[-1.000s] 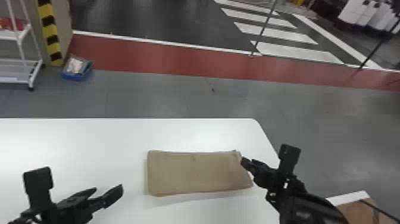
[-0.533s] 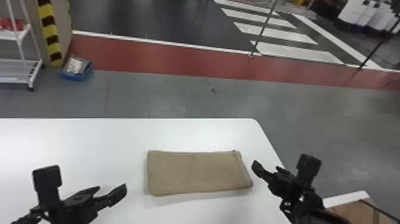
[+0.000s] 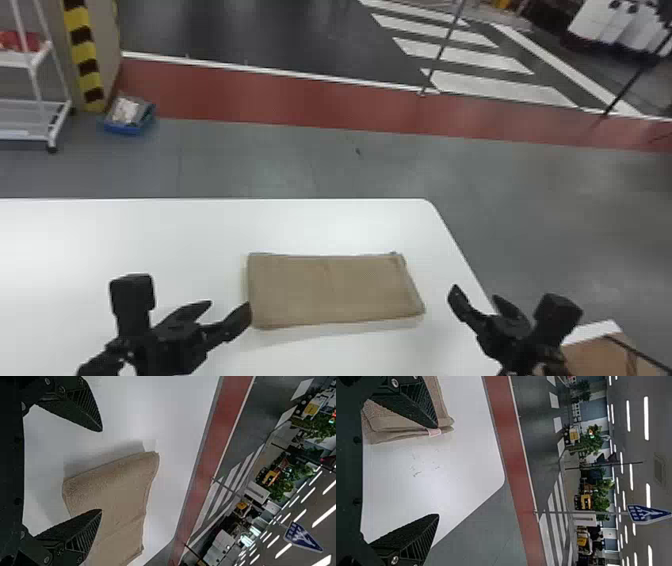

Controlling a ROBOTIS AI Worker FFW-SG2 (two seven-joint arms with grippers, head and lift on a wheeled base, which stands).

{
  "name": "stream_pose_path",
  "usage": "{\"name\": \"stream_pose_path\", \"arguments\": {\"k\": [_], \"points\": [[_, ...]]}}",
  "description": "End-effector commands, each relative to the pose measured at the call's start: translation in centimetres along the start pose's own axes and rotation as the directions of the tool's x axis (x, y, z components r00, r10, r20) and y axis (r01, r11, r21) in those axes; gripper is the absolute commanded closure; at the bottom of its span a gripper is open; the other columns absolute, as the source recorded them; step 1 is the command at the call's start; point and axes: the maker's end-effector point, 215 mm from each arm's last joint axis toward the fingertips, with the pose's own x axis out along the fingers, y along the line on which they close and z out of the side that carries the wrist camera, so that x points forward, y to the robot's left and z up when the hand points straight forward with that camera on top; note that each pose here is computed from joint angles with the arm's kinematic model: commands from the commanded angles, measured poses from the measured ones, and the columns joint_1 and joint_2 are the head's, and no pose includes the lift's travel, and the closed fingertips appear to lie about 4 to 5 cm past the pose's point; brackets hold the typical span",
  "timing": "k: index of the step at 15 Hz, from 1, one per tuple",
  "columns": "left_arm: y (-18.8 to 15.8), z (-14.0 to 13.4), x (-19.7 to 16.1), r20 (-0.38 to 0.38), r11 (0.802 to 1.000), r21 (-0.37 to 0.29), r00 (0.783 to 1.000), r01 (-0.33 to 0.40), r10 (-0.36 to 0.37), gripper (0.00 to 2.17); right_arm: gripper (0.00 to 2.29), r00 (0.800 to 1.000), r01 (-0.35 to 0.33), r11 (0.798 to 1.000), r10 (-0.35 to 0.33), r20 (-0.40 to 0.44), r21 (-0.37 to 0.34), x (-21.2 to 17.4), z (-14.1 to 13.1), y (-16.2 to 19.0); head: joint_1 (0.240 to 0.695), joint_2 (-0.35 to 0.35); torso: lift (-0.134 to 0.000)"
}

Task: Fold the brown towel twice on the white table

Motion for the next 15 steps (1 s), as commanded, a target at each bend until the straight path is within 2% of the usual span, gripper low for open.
{"name": "stream_pose_path", "arguments": {"k": [1,2,5,7,10,13,15], "points": [[-3.1,-1.9,0.8,-0.019,0.998,0.036,0.999,0.042,-0.042,0.24,0.10,1.000,0.006,1.000,-0.007,0.025,0.008,-0.8,0.3,-0.7,0.695,-0.350,0.000],[-3.9,-2.7,1.0,-0.028,0.998,0.048,0.999,0.048,-0.047,0.24,0.10,1.000,0.006,1.000,-0.007,0.028,0.010,-0.9,0.3,-0.7,0.695,-0.350,0.000],[-6.0,-3.9,2.2,0.016,0.992,0.126,1.000,0.022,-0.024,0.24,0.10,0.999,-0.014,1.000,0.013,0.037,0.027,-1.0,0.4,-0.4,0.695,-0.350,0.000],[-6.3,-3.4,2.9,0.069,0.984,0.178,0.998,-0.029,0.017,0.24,0.10,0.998,-0.028,0.999,0.027,0.052,0.033,-1.0,0.7,0.0,0.695,-0.350,0.000],[-5.7,-2.3,3.6,0.131,0.975,0.200,0.989,-0.095,0.069,0.24,0.11,0.997,-0.045,0.998,0.042,0.065,0.044,-1.1,1.1,0.2,0.695,-0.350,0.000],[-5.0,-1.4,4.0,0.145,0.968,0.210,0.984,-0.136,0.107,0.27,0.11,0.996,-0.046,0.998,0.043,0.084,0.038,-1.2,1.5,0.0,0.695,-0.350,0.000],[-5.0,-2.7,4.7,0.098,0.957,0.244,0.986,-0.158,0.137,0.28,0.11,0.995,-0.050,0.998,0.047,0.090,0.037,-1.2,1.7,0.0,0.695,-0.350,0.000]]}}
